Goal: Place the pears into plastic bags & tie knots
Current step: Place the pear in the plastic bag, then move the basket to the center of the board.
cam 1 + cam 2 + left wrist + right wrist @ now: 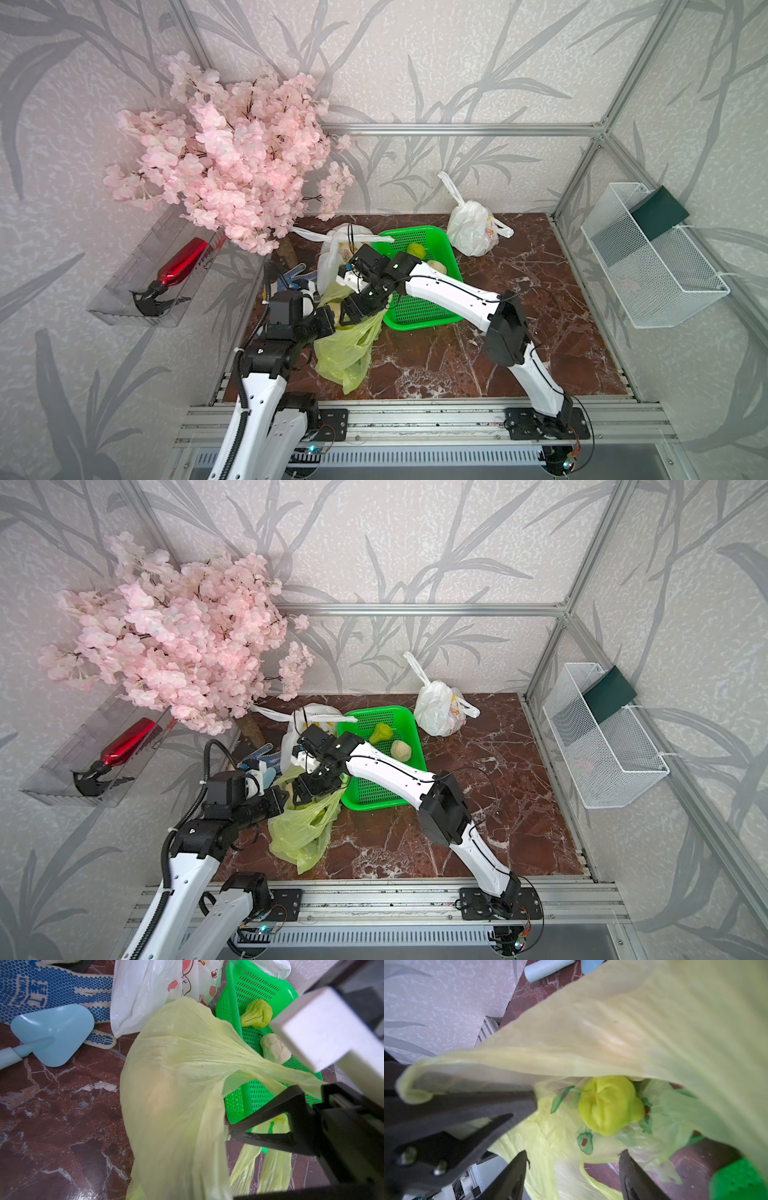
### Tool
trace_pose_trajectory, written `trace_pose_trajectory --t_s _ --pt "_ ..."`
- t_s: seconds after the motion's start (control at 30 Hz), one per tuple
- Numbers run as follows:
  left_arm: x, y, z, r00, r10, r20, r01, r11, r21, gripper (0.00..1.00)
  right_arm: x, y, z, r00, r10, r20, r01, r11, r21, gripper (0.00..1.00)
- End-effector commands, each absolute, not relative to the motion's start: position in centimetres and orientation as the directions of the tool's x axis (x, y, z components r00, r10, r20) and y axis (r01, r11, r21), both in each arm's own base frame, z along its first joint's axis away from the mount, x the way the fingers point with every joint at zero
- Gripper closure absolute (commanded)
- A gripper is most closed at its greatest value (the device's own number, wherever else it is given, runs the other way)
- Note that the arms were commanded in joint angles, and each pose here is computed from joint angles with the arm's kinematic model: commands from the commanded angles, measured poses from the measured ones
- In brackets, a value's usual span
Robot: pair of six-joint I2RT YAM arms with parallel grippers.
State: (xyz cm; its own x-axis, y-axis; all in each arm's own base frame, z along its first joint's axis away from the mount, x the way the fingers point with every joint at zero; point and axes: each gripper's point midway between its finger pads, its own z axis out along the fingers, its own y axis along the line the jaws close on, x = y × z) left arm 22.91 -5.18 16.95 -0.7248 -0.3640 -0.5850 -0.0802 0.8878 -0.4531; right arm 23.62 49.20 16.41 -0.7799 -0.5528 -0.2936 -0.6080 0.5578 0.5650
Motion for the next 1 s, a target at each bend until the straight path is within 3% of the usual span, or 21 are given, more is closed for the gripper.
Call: trace_pose_trajectory --t_s 0.0,0.23,0.43,0.57,0.67,0.73,0.9,0.97 --pt "22.9 -4.8 17.1 -0.721 -0.361 -0.592 -0.094 0.897 -0.432 1.0 25.7 46.1 20.7 -0.799 -0.461 -0.386 -0.6 0.579 0.552 0.32" --pt "22.9 -4.5 16.8 -0.726 -0.382 -0.572 -0.13 0.893 -0.432 1.0 22.7 39.9 17.9 -0.888 -0.367 -0.278 -0.46 0.709 0.534 0.66" --pt "23.3 -5.7 17.2 -0.714 -0.434 -0.549 -0.121 0.849 -0.514 1.0 21.0 38.8 15.0 -0.959 -0.212 -0.187 -0.282 0.763 0.582 0.77" --pt "24.0 -5.9 17.6 -0.695 -0.449 -0.562 -0.107 0.837 -0.537 1.0 19.3 40.2 12.5 -0.96 -0.25 -0.125 -0.274 0.754 0.596 0.76" --pt "24.3 -6.4 18.0 -0.699 -0.444 -0.561 -0.081 0.828 -0.555 1.0 20.3 40.1 9.8 -0.97 -0.218 -0.108 -0.239 0.78 0.578 0.75" --pt "24.3 -6.7 17.9 -0.704 -0.439 -0.559 -0.071 0.826 -0.56 1.0 22.6 39.3 8.9 -0.974 -0.178 -0.141 -0.226 0.807 0.546 0.74" --pt "24.0 -7.4 17.4 -0.721 -0.436 -0.539 -0.056 0.811 -0.582 1.0 30.6 33.6 8.8 -0.939 -0.122 -0.321 -0.22 0.932 0.289 0.55" --pt "24.1 -7.6 17.4 -0.72 -0.441 -0.536 -0.053 0.805 -0.591 1.0 31.6 31.9 9.3 -0.924 -0.161 -0.345 -0.242 0.949 0.204 0.52"
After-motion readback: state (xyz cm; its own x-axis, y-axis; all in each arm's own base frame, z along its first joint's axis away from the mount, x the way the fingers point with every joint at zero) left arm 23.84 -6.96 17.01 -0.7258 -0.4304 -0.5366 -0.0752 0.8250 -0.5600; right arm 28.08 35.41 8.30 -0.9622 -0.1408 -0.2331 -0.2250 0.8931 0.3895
